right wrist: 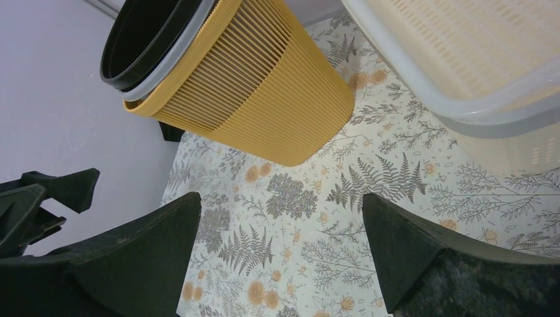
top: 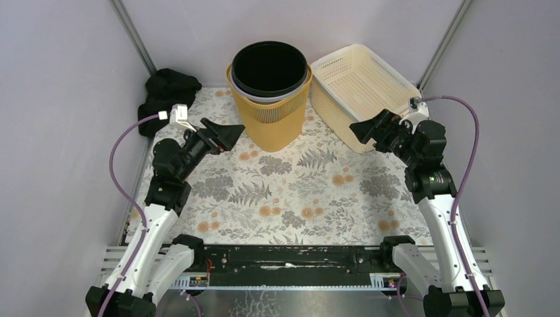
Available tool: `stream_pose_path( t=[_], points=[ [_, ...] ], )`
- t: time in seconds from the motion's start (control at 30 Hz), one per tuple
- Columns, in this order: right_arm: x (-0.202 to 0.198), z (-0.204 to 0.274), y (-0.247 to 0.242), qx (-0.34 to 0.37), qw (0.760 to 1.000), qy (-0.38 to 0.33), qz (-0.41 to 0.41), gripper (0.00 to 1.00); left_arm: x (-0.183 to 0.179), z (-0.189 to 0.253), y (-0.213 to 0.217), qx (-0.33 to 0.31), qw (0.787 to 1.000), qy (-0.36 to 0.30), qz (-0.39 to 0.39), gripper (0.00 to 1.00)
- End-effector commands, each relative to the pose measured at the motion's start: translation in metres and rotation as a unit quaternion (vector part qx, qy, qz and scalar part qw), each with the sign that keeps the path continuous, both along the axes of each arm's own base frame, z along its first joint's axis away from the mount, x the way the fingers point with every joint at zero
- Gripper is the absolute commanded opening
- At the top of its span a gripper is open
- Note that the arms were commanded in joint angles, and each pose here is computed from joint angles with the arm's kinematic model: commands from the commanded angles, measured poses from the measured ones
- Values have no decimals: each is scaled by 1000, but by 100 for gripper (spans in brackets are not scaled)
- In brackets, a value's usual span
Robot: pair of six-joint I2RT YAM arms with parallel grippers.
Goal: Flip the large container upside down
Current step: Move the container to the center of the board.
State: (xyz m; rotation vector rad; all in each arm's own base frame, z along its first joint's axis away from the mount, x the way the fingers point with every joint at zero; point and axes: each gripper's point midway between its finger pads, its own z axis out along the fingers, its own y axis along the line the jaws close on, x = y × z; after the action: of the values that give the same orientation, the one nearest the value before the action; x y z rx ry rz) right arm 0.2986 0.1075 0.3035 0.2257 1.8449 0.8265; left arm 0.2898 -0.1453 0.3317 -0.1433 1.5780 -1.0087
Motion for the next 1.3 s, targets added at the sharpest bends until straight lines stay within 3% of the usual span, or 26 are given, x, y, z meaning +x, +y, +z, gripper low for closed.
stream_pose_path(
  t=[0.0,0.37,0.73,1.27],
  points=[
    [-3,15,4,11,1000,-22,11,99,4,-11,-1,-1,999,44,0,100],
    [5,8,8,65,998,24,-1,99,3,-14,-15,-2,998,53,-44,100],
    [7,2,11,57,998,25,14,99,11,-23,0,-13,998,57,12,100],
    [12,-16,27,40,993,84,78,99,18,-37,-19,1,993,105,-47,100]
  ],
)
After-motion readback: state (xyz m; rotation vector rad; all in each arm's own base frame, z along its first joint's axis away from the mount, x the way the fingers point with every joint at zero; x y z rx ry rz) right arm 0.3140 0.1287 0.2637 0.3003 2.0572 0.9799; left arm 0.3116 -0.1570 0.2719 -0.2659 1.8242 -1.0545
